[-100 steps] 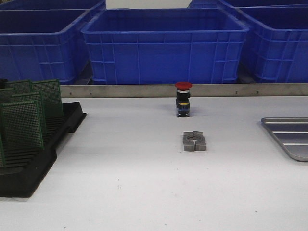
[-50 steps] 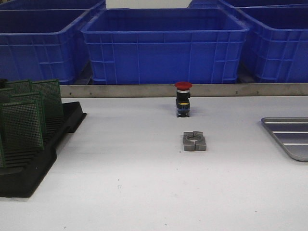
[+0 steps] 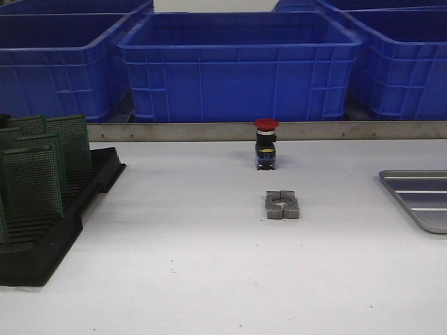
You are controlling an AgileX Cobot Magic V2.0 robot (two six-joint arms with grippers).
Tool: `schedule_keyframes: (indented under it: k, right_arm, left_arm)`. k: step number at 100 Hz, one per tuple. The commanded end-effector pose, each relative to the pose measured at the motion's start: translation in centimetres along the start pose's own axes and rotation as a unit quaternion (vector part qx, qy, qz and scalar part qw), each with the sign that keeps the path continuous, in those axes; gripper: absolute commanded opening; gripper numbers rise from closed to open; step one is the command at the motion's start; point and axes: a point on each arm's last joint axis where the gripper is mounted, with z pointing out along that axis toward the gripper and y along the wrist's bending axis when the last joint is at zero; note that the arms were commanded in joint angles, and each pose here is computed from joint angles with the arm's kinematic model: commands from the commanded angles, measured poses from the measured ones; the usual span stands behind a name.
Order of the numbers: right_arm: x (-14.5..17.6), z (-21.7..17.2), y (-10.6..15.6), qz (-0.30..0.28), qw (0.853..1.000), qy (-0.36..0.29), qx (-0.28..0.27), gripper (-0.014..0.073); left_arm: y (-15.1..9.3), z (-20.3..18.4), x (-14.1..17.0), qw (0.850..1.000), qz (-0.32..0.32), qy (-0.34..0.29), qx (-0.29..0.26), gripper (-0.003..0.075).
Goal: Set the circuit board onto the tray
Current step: 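Reach the left gripper down into the black rack toward a green board, then grasp a green circuit board with the left gripper and lift it out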
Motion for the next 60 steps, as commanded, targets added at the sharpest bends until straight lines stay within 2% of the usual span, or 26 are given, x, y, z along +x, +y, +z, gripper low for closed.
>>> schedule_keyframes:
  k: [1, 14, 41, 51, 60]
  right_arm:
    - [-0.9, -0.2, 0.0, -0.008, 0.999, -0.052, 0.0, -0.006]
    - [-0.9, -0.2, 0.0, -0.008, 0.999, -0.052, 0.0, -0.006]
    - [-0.9, -0.2, 0.0, -0.008, 0.999, -0.052, 0.0, -0.006]
    - [-0.9, -0.2, 0.0, -0.008, 0.999, -0.052, 0.0, -0.006]
    - [-0.9, -0.2, 0.0, -0.008, 0.999, -0.052, 0.0, -0.006]
  left_arm:
    - [0.5, -1.0, -0.9, 0.999, -0.003, -0.023, -0.024, 0.0326]
    - [0.5, 0.3, -0.9, 0.999, -0.019, -0.029, 0.009, 0.0326]
    - [0.9, 2.5, -0.4, 0.999, -0.007, -0.02, 0.038, 0.0321]
    - [0.8, 3.0, -0.3, 0.998, -0.01, -0.017, 0.054, 0.0265]
    - [0.7, 3.1, -0.3, 0.998, -0.01, -0.016, 0.061, 0.017]
